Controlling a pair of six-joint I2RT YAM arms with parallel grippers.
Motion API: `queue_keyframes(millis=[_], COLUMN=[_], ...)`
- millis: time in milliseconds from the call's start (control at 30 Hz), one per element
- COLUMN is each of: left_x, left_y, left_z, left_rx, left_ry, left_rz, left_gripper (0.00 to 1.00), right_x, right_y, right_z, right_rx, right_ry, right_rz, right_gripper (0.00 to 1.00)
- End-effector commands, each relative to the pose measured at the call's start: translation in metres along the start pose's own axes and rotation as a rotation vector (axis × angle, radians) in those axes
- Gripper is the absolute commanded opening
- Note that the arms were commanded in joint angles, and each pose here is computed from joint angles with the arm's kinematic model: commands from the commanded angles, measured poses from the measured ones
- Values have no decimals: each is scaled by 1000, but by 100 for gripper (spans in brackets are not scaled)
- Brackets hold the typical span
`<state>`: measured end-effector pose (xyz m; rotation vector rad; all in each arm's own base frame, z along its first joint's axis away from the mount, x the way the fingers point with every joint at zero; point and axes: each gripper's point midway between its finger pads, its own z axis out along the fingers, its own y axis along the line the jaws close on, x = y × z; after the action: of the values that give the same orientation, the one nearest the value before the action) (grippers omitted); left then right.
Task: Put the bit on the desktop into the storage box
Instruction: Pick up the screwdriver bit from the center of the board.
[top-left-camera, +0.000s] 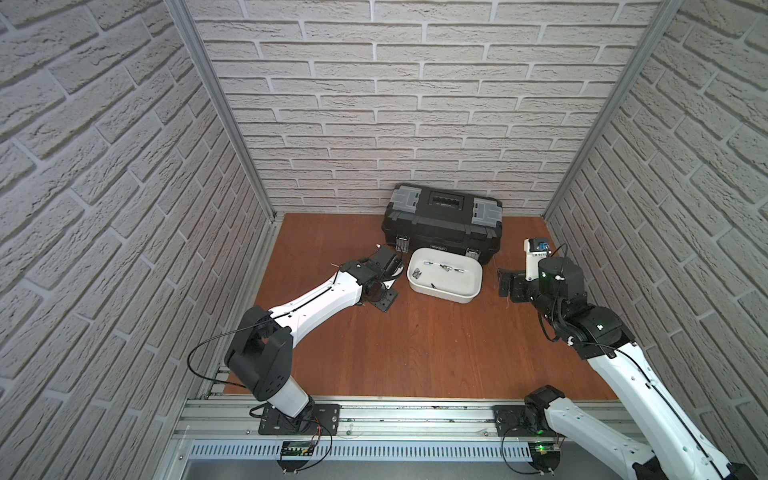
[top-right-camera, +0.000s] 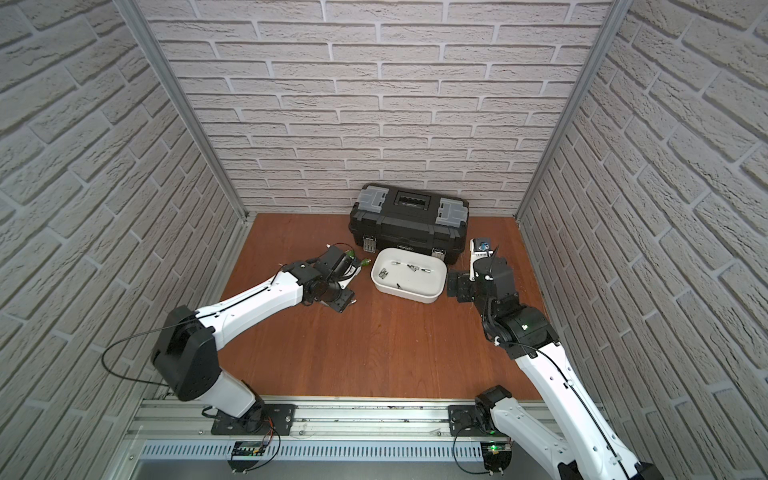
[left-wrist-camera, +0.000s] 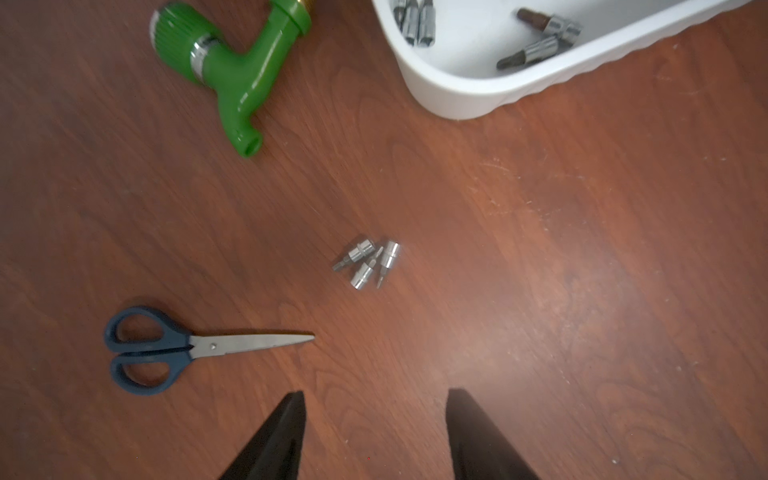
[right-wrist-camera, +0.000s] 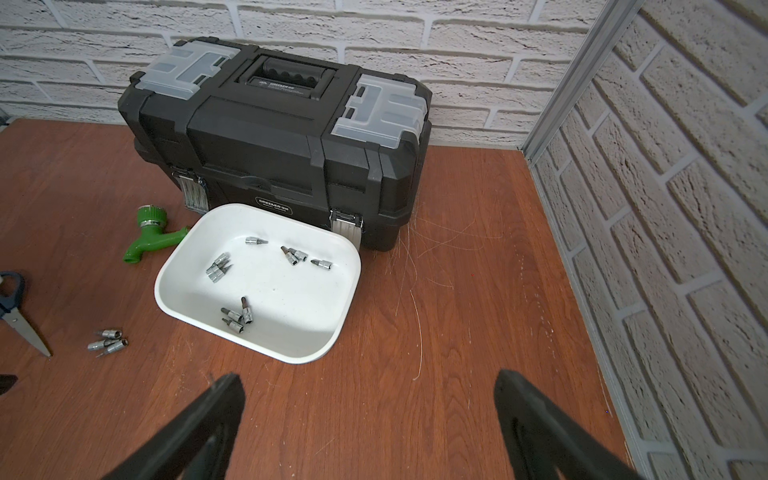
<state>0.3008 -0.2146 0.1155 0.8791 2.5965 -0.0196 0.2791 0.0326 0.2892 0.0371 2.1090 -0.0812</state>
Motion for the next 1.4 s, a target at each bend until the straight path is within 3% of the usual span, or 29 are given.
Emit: queue_keyframes(millis=[0, 567, 1367], left_x=[1, -5, -17], left_y=[-3, -16, -21], left_z=[8, 61, 86], left_rx=[51, 104, 121], left_ry=[41, 164, 176], left_rz=[-44, -7, 16], left_gripper=[56, 42, 32], right_x=[-18, -14, -12], right_y=[-3, -7, -8], right_z=[-8, -8, -7], right_rx=[1, 21, 30], right_ry=[-58, -53, -47], right_rz=[28, 11, 7], right_gripper=[98, 98, 98])
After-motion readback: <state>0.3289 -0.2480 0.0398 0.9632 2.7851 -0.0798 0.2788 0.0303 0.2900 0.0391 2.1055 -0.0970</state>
